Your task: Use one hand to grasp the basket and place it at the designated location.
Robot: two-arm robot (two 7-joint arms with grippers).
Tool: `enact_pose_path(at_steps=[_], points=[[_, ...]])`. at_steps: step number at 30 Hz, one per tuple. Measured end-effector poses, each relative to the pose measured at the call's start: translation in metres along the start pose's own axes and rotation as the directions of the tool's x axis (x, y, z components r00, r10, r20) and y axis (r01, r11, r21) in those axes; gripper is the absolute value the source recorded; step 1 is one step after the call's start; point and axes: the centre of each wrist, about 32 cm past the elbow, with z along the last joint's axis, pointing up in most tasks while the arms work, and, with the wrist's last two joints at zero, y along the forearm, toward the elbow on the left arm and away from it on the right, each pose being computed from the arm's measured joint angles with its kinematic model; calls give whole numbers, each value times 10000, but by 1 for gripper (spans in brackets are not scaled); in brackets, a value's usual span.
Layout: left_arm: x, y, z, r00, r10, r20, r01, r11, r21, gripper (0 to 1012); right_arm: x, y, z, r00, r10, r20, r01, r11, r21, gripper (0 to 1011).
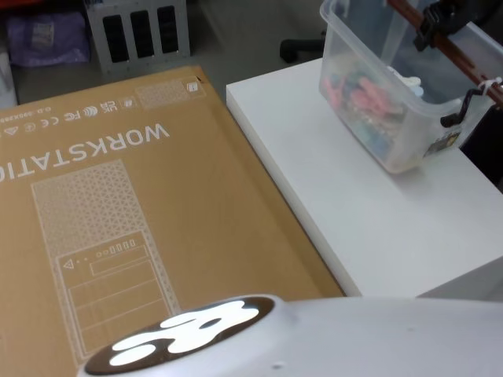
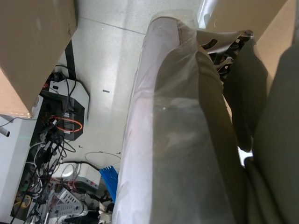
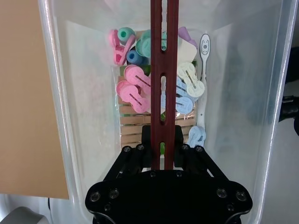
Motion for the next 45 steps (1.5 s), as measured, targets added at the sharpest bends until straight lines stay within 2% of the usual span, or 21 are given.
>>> enact_pose_path(at_steps=[6, 14, 24, 37, 45], points=[[0, 0, 0, 10000, 0, 1, 0, 10000, 0, 0, 1, -141, 10, 9994, -321, 132, 320, 9994, 135, 234], [0, 0, 0, 10000, -1, 1, 1, 10000, 0, 0, 22, -247, 52, 9974, -611, 382, 604, 9980, 207, 234], [0, 0, 0, 10000, 0, 0, 0, 10000, 0, 0, 75, -306, 147, 9922, -783, 973, 758, 9967, 295, 234], [0, 0, 0, 10000, 0, -1, 0, 10000, 1, 0, 153, -322, 260, 9824, -643, 1753, 544, 9966, 611, 234], [0, 0, 0, 10000, 0, 0, 0, 10000, 1, 0, 204, -344, 415, 9647, -688, 2544, 500, 9956, 794, 233]])
